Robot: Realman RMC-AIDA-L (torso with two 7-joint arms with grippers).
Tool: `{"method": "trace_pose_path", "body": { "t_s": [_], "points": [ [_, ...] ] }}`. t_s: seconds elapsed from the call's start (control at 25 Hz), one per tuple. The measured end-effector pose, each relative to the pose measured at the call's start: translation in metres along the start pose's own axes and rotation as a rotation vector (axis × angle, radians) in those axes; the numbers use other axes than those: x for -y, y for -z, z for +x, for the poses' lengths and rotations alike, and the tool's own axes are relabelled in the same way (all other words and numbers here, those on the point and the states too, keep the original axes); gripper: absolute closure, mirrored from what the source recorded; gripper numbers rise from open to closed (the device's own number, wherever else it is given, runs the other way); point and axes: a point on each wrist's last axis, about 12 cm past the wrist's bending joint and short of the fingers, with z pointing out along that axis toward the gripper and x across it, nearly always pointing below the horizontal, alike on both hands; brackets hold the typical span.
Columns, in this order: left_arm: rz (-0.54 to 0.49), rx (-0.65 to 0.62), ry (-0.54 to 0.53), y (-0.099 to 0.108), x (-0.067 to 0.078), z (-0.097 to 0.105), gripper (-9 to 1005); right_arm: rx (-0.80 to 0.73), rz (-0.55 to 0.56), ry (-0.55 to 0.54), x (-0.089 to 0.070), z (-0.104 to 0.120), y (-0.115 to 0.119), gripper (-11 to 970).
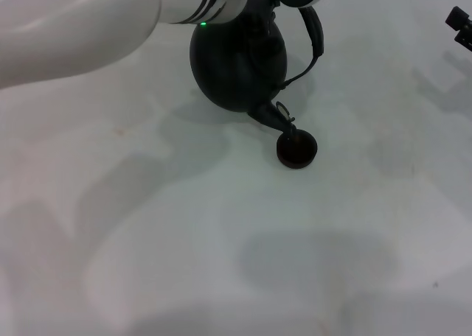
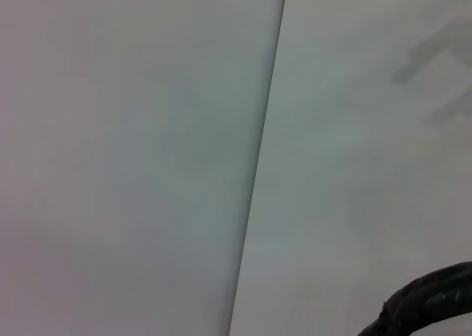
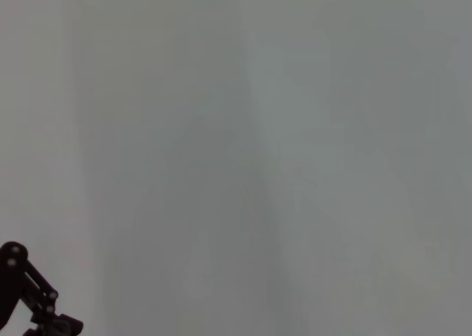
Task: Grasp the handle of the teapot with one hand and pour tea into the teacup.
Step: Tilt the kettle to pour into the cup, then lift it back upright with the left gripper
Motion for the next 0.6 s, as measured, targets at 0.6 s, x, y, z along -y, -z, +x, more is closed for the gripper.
{"method": "trace_pose_path", "body": {
  "t_s": [0.6],
  "points": [
    [0.002,0.001,0.108,0.0062,0.004,0.0075,887,0.003,0.012,0.0,0.0017,-0.0006,0.0004,124]
  ]
}}
